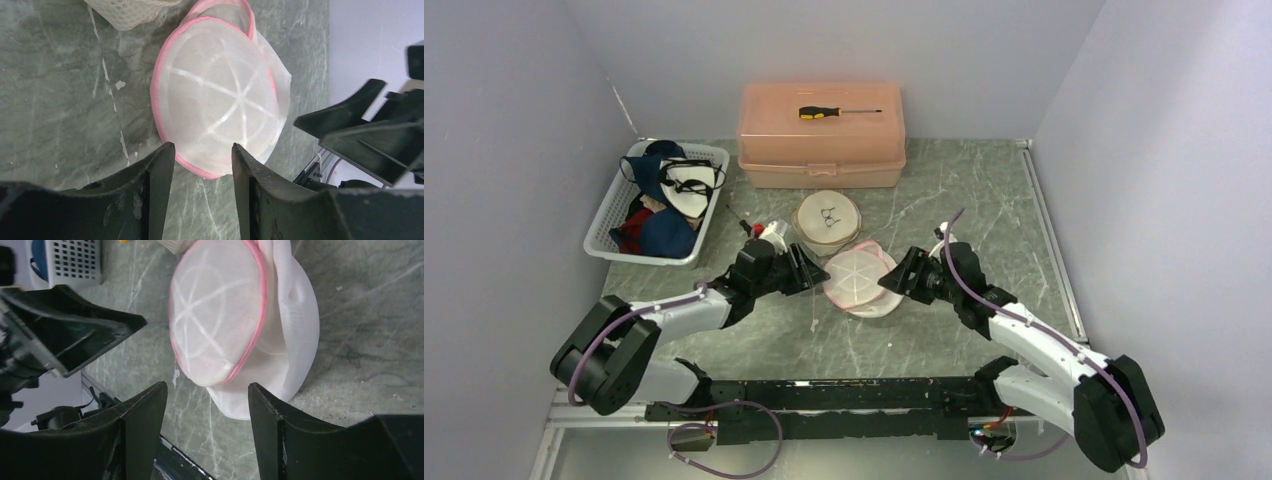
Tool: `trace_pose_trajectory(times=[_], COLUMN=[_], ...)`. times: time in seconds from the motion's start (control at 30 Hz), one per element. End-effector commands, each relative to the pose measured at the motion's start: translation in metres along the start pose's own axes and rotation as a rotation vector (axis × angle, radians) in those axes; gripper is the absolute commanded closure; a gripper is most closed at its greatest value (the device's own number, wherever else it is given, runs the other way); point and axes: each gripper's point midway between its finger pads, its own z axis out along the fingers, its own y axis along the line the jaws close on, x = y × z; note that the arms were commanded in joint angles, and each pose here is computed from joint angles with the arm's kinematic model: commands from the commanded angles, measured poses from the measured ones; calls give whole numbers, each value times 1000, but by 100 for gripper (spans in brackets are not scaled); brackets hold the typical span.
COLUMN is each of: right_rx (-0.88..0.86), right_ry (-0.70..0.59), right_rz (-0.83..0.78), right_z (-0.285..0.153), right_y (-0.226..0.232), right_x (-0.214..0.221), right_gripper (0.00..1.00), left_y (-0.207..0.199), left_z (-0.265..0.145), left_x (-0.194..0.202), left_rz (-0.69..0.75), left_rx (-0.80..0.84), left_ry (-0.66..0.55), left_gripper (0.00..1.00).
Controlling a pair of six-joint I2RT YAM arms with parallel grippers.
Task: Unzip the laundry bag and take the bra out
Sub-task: Close the laundry bag at the center of the board.
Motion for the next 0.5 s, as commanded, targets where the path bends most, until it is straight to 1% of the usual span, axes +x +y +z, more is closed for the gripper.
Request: trace_pose_trajectory(times=[0.0, 0.3, 0.47], right_rx=[4, 41, 44], right_ry=[27, 69, 91], right_rz=[77, 109, 126], right_z=[8, 34, 49], right_y=[9, 0, -5], right_x=[-5, -3, 0], right_gripper=[35, 35, 36], left_y=[-10, -6, -6], left_z=[-12, -23, -29], left_x=[-10, -7, -7], left_rz=[42, 40, 41], left_rx=[23, 18, 17], left_ry=[-40, -53, -64], left_gripper=[49, 49, 49])
